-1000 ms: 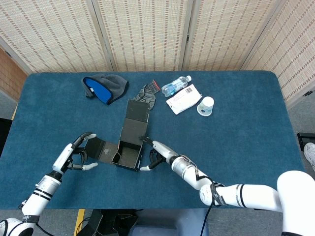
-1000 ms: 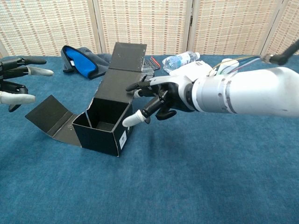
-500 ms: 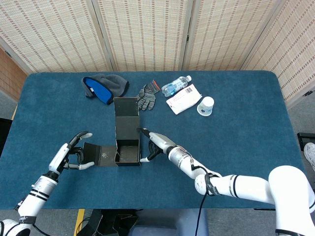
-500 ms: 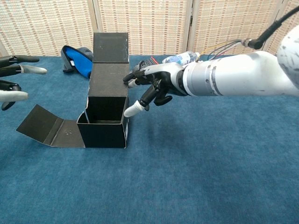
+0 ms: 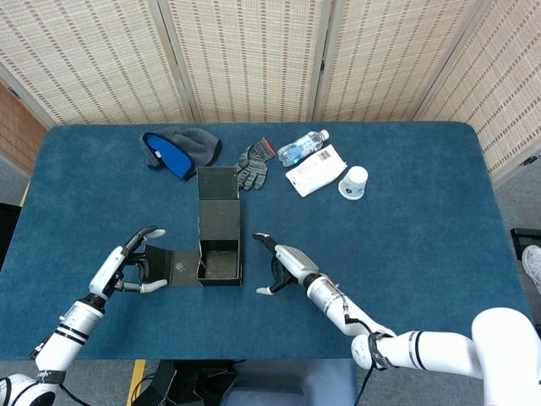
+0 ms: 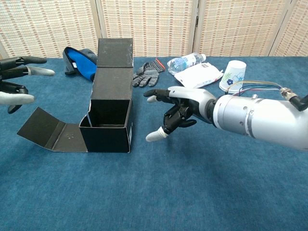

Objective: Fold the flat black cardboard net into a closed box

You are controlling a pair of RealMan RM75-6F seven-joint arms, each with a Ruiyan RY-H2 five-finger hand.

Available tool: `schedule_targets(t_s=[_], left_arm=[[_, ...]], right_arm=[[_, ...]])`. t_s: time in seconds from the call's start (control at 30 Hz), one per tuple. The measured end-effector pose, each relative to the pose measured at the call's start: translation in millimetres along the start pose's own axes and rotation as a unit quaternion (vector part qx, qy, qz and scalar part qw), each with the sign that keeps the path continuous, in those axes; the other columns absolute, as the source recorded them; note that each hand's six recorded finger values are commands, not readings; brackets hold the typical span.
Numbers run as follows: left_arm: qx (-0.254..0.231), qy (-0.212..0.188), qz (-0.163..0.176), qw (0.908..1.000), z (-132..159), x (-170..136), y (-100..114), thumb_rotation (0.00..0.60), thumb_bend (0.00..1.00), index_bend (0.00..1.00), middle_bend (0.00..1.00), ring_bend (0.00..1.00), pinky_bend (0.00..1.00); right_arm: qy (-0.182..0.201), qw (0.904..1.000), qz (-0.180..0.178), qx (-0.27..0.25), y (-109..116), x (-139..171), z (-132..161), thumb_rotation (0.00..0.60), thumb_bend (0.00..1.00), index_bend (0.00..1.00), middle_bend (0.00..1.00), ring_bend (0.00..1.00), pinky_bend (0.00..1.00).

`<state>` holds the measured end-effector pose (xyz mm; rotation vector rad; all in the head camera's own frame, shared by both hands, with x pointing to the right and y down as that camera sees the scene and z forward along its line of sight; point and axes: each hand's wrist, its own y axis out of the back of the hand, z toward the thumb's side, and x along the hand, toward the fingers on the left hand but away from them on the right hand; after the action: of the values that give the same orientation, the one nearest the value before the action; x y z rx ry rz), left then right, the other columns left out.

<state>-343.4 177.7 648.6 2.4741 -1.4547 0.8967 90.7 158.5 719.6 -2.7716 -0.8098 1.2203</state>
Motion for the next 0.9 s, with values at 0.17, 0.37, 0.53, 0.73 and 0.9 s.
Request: schedule_targets(t_s=[0.17, 0.37, 0.53, 0.73, 0.9], left_arm=[[-0.003, -0.002, 0.005, 1.0000, 0.5, -2.8, 3.2, 0.600, 0.09, 0.10, 0.17, 0.63, 0.69], [-0.007, -0.003, 0.010, 0.9999, 0.0, -6.5, 7.3, 0.600, 0.09, 0.10, 0.17, 0.63, 0.69], [-0.009, -0.003, 0.009, 0.9999, -0.6, -7.2, 8.8, 0.600, 0.09, 0.10, 0.17, 0.63, 0.69], [-0.010, -0.005, 0.006, 0.9999, -0.5, -6.4, 9.7, 0.600, 0.09, 0.10, 0.17, 0.63, 0.69], [-0.012, -0.006, 0.008, 0.9999, -1.5, -6.7, 12.0, 0.600, 0.09, 0.10, 0.17, 0.63, 0.69]], right_arm=[[0.004, 0.9999, -0.009, -0.008, -8.6, -11.7, 1.5, 0.600, 0.00, 0.00, 0.00, 0.64, 0.99], [0.001, 0.9998, -0.016, -0.007, -14.3, -25.3, -0.8, 0.600, 0.00, 0.00, 0.00, 0.64, 0.99], [-0.003, 0.9998, -0.014, -0.012, -21.3, -35.2, -2.9, 0.600, 0.01, 0.00, 0.03, 0.64, 0.98], [-0.002, 0.9998, -0.013, -0.013, -29.6, -45.1, 0.2, 0.600, 0.03, 0.00, 0.04, 0.64, 0.98], [-0.002, 0.9998, -0.016, -0.015, -34.0, -51.4, 1.6, 0.600, 0.06, 0.00, 0.07, 0.65, 0.99]])
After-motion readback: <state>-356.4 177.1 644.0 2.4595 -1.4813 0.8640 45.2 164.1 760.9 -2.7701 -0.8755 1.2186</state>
